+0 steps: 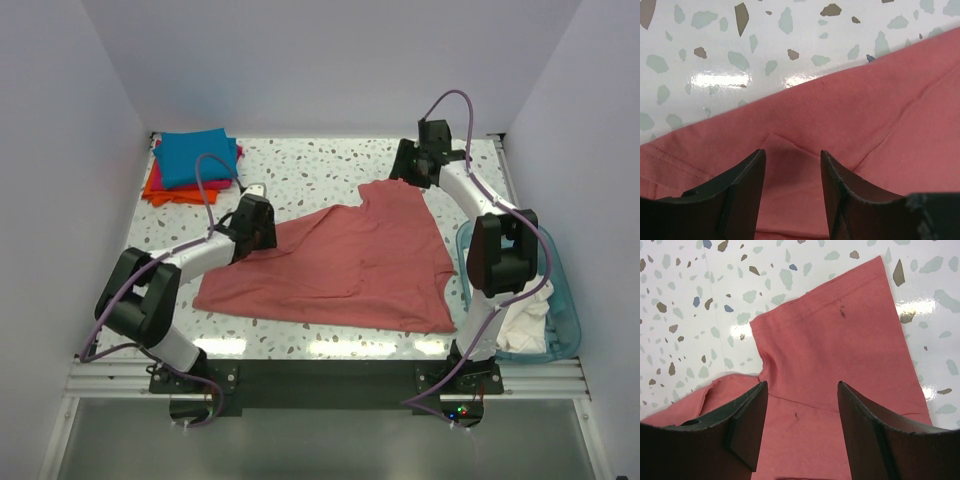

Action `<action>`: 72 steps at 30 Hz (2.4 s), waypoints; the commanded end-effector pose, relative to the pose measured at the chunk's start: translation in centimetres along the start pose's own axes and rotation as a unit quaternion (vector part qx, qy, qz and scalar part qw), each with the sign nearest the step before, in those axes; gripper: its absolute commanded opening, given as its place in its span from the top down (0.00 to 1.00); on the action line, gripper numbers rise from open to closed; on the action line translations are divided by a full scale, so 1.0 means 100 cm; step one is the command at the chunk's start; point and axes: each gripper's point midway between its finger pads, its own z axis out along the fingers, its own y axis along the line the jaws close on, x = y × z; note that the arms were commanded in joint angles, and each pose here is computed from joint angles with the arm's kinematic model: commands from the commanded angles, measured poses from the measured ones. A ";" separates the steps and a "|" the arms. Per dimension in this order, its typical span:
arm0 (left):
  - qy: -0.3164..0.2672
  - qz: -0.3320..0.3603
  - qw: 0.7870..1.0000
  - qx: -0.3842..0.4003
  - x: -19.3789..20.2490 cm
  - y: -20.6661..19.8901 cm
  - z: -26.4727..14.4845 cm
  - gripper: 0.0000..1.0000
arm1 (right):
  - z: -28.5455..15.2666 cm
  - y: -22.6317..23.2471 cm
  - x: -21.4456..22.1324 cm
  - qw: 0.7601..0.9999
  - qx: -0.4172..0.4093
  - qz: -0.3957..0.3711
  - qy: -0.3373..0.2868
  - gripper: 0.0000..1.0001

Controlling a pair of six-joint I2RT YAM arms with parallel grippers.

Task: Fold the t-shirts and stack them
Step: Fold the tshirt

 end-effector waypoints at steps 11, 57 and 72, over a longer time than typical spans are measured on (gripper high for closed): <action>-0.007 -0.007 1.000 0.006 -0.015 0.000 0.021 0.52 | -0.021 0.007 -0.022 0.999 -0.010 -0.005 -0.040 0.39; -0.127 -0.112 0.981 -0.094 -0.159 0.073 0.062 1.00 | 0.103 -0.071 -0.036 0.988 0.156 0.002 0.007 0.38; -0.132 -0.134 0.976 -0.108 -0.171 0.093 0.086 1.00 | 0.125 -0.061 -0.038 0.992 0.129 0.011 0.005 0.93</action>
